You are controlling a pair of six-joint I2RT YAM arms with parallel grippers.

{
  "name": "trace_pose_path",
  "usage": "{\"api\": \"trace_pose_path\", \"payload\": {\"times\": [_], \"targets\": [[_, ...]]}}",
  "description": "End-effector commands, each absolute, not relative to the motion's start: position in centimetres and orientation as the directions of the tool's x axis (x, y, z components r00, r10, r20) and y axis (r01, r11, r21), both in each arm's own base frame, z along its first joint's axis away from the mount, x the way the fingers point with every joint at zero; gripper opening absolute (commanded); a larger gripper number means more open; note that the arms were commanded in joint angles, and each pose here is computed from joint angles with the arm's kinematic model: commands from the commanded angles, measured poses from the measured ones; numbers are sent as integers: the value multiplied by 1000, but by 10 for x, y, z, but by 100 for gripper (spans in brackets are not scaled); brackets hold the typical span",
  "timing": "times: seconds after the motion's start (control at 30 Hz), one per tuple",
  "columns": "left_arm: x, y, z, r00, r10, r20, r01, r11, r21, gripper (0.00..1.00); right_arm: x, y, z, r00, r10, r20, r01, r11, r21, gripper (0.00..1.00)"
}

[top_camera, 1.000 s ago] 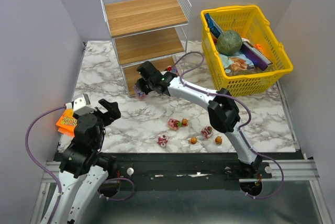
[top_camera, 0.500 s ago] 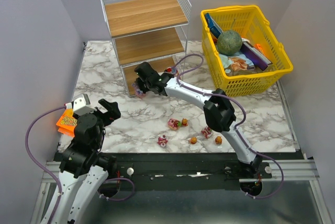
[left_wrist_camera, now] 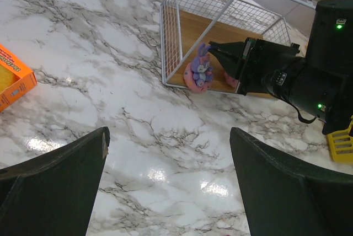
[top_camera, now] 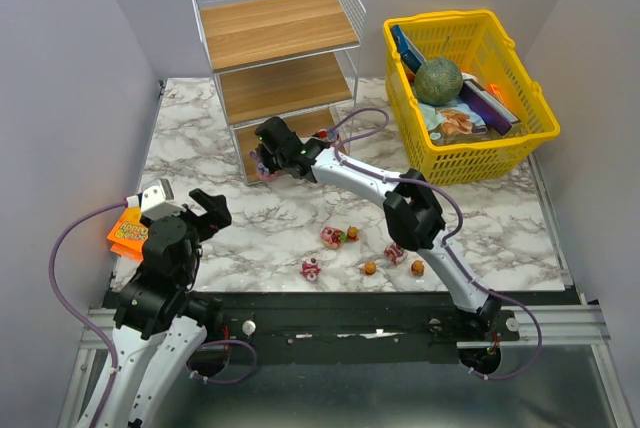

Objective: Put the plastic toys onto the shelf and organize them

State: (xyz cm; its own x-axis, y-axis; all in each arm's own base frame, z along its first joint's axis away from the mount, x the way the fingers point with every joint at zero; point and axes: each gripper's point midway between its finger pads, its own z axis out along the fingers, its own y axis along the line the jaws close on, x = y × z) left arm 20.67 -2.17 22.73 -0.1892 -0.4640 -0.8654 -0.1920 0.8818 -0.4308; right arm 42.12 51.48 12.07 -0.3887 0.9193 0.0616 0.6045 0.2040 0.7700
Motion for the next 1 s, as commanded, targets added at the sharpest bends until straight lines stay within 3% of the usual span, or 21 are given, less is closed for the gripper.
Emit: {"api": "trace_pose_path", "payload": {"times": [0.0,0.43,0.77,0.97], "targets": [[209,-20,223,-189,-458,-868,-207,883,-421,99,439,511,120,-312,949,38,578,158,800,1],[210,-22,222,-200,-453,-869,-205,886,-415,99,451,511,122,-269,963,35,554,124,823,4],[210,-22,221,-202,-452,-869,-206,887,-414,99,449,509,119,-264,964,42,564,119,817,27],[210,-22,221,-202,-453,-869,-204,887,-415,99,448,509,119,-261,963,59,570,105,815,33]]}}
